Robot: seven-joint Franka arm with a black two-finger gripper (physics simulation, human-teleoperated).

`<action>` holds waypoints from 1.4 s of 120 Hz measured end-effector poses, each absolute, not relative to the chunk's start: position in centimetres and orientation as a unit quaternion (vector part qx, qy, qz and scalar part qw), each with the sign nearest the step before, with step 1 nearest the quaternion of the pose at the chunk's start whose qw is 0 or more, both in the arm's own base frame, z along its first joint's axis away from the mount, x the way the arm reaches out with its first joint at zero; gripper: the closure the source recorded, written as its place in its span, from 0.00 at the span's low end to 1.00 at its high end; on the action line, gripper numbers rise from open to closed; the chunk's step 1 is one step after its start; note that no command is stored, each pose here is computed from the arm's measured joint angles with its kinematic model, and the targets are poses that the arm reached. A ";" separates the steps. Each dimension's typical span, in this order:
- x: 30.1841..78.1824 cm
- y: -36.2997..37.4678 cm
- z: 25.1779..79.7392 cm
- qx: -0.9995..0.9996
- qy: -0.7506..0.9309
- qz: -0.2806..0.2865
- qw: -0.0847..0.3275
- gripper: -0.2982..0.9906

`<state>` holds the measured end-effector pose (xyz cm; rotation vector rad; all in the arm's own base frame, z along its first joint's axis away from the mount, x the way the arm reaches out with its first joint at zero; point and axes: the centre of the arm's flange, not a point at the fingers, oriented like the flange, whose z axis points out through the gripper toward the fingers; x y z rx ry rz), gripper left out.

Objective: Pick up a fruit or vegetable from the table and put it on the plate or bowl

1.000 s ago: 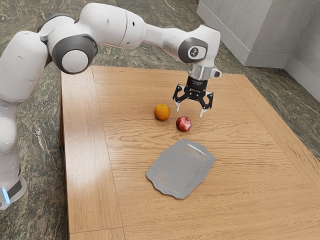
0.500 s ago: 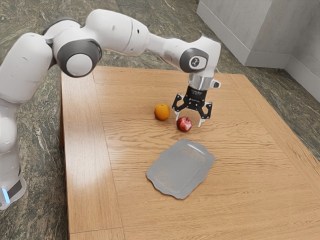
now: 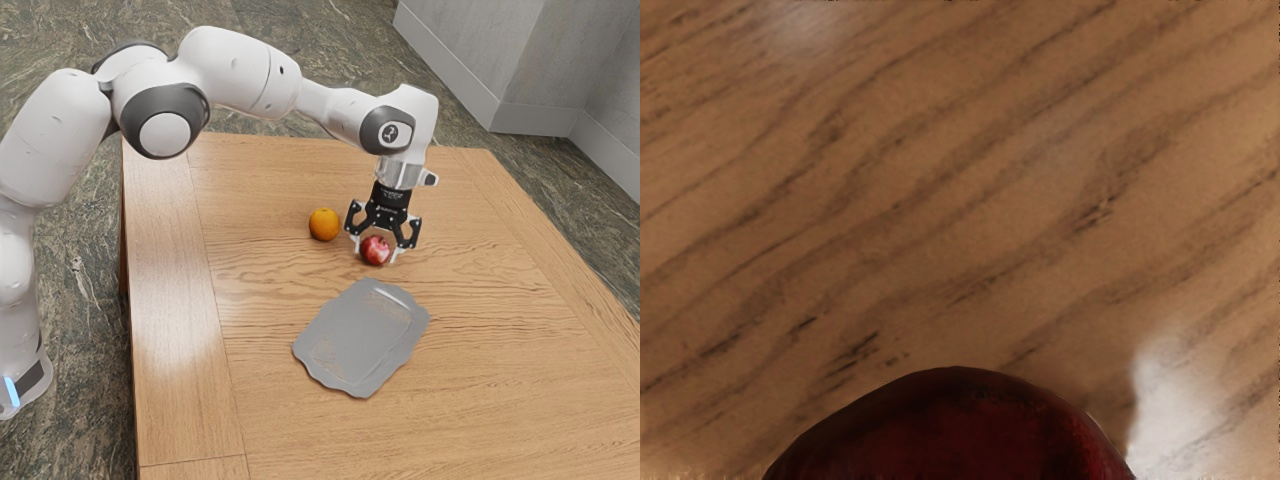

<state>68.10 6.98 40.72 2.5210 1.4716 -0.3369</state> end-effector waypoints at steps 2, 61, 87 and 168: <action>68.1 7.0 40.7 0.853 0.499 -0.114 0.101 0.41; 63.1 -8.1 50.9 0.900 0.421 -0.062 0.091 0.47; 58.4 -11.5 51.1 0.894 0.436 -0.063 0.080 0.47; 59.1 -14.1 50.2 0.859 0.501 -0.054 0.091 0.27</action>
